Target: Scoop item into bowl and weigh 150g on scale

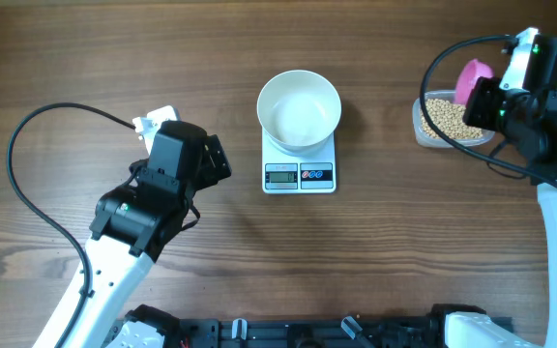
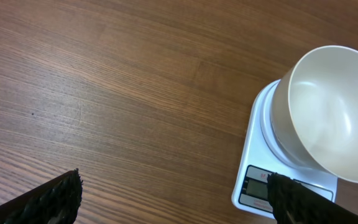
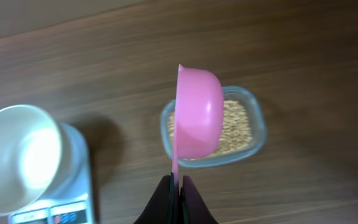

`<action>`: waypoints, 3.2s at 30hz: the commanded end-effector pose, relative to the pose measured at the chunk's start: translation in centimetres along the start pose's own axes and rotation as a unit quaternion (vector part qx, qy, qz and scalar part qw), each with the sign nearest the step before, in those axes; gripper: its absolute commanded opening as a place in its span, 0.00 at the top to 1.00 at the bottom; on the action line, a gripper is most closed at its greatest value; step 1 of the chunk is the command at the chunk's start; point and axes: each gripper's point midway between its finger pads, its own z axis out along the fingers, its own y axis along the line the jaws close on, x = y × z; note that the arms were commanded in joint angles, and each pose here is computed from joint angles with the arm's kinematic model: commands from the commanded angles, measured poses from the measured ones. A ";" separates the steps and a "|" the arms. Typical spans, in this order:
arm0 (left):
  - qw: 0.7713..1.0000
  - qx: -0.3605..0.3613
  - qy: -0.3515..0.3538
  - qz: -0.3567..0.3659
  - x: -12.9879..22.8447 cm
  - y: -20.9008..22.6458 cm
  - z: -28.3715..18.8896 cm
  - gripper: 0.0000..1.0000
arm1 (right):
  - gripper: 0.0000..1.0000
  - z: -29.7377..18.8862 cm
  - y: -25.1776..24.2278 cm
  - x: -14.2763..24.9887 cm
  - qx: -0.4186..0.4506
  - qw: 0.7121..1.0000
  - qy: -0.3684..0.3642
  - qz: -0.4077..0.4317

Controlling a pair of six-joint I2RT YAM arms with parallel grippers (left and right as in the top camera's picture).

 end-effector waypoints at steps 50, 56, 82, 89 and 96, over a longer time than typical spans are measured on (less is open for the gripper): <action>0.950 0.233 0.127 0.164 5.8 -7.1 -2.7 0.00 | 0.96 0.0 -0.2 0.2 0.006 1.000 0.009 -0.022; 0.951 0.235 0.116 0.163 5.3 -7.4 -2.7 0.00 | 0.96 0.0 -0.2 -0.2 0.005 1.000 0.002 -0.023; 0.950 0.238 0.118 0.163 5.4 -7.5 -2.7 0.00 | 0.96 0.7 -0.3 -0.1 0.009 0.993 0.010 -0.114; 0.950 0.238 0.118 0.163 5.4 -7.5 -2.7 0.00 | 0.96 3.9 -0.4 0.9 0.008 0.985 0.053 -0.165; 0.950 0.238 0.118 0.163 5.4 -7.5 -2.7 0.00 | 0.96 7.2 -1.7 1.9 0.013 0.981 0.098 -0.168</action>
